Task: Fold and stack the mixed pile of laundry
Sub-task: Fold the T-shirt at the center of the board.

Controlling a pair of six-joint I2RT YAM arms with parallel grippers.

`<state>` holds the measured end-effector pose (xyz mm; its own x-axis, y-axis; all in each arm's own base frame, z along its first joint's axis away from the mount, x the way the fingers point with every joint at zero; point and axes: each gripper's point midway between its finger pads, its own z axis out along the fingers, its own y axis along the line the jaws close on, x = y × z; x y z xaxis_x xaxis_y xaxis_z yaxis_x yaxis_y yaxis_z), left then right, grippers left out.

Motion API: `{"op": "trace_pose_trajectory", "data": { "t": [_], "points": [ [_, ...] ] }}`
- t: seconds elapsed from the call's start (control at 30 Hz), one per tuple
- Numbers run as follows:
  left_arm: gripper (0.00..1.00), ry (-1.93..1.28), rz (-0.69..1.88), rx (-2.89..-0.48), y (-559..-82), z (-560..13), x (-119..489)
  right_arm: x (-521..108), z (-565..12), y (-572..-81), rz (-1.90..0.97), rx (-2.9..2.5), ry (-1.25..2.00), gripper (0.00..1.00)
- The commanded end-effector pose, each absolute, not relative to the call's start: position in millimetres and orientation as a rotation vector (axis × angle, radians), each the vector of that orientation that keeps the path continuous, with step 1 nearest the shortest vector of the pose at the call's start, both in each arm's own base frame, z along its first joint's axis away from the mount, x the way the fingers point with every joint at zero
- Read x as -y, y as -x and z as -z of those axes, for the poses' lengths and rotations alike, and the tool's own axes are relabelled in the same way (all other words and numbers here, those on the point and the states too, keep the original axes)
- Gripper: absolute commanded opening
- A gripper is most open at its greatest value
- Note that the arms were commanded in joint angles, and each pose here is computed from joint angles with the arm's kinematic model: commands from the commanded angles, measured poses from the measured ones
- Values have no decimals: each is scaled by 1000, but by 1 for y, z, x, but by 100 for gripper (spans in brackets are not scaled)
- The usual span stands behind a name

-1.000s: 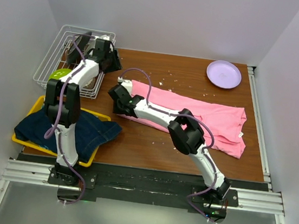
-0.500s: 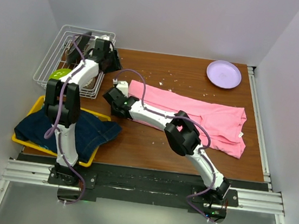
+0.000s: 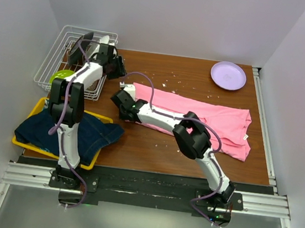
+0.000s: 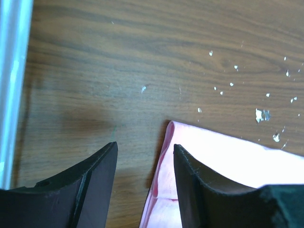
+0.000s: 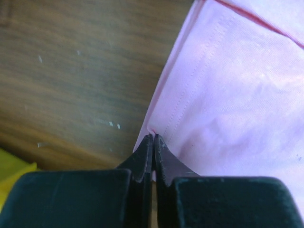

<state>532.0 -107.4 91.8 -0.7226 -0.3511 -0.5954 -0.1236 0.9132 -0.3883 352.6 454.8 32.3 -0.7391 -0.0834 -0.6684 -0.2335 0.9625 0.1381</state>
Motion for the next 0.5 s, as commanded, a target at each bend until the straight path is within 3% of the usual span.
{"op": "trace_pose_trajectory", "data": {
  "t": [0.0,0.47],
  "points": [
    [56,240,495,-2409,-527,-78,128,-449,-74,-356,-452,-2385,205,0],
    [56,210,528,-2486,-512,-47,153,-428,-93,-357,-601,-2408,124,0]
  ]
}}
